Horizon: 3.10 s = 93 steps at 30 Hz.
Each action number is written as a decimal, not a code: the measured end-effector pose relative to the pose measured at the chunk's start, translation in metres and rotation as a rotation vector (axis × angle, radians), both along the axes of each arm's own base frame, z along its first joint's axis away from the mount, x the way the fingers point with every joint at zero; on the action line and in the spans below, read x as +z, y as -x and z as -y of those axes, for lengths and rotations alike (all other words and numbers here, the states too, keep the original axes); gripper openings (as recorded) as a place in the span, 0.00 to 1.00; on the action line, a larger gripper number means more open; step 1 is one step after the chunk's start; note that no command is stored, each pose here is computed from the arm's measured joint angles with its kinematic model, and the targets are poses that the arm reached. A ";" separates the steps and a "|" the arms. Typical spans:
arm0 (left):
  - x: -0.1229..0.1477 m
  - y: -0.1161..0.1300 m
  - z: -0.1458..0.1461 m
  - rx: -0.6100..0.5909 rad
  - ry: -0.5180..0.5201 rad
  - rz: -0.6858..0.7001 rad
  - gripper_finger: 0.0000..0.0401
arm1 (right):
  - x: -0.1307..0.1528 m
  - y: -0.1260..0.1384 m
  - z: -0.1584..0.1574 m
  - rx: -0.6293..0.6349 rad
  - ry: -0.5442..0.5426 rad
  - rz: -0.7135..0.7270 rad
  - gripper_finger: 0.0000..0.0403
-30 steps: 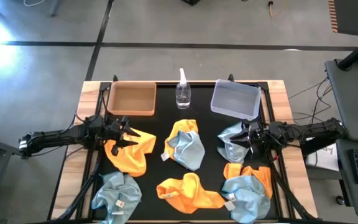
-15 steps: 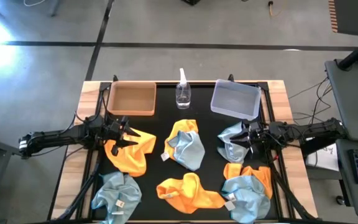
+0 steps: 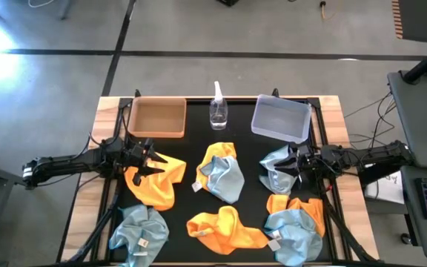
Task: Sort microfiber towel by color & place in baskets
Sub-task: Put the blue towel into the transparent bin
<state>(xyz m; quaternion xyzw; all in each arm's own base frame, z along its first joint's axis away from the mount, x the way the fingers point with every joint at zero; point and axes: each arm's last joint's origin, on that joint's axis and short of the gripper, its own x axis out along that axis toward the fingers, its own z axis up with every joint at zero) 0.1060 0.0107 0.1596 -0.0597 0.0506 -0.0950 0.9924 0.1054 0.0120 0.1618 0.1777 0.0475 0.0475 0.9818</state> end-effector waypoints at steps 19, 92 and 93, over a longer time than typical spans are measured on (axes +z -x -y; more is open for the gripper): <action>0.000 0.000 -0.001 0.026 -0.005 -0.001 0.39 | 0.006 -0.001 0.001 -0.038 -0.048 0.055 0.15; 0.219 0.001 -0.015 0.479 0.229 0.501 0.39 | 0.161 0.052 0.017 -0.433 -0.151 -0.108 0.15; 0.228 -0.001 -0.015 0.480 0.213 0.441 0.39 | 0.166 0.053 0.018 -0.435 -0.145 -0.131 0.15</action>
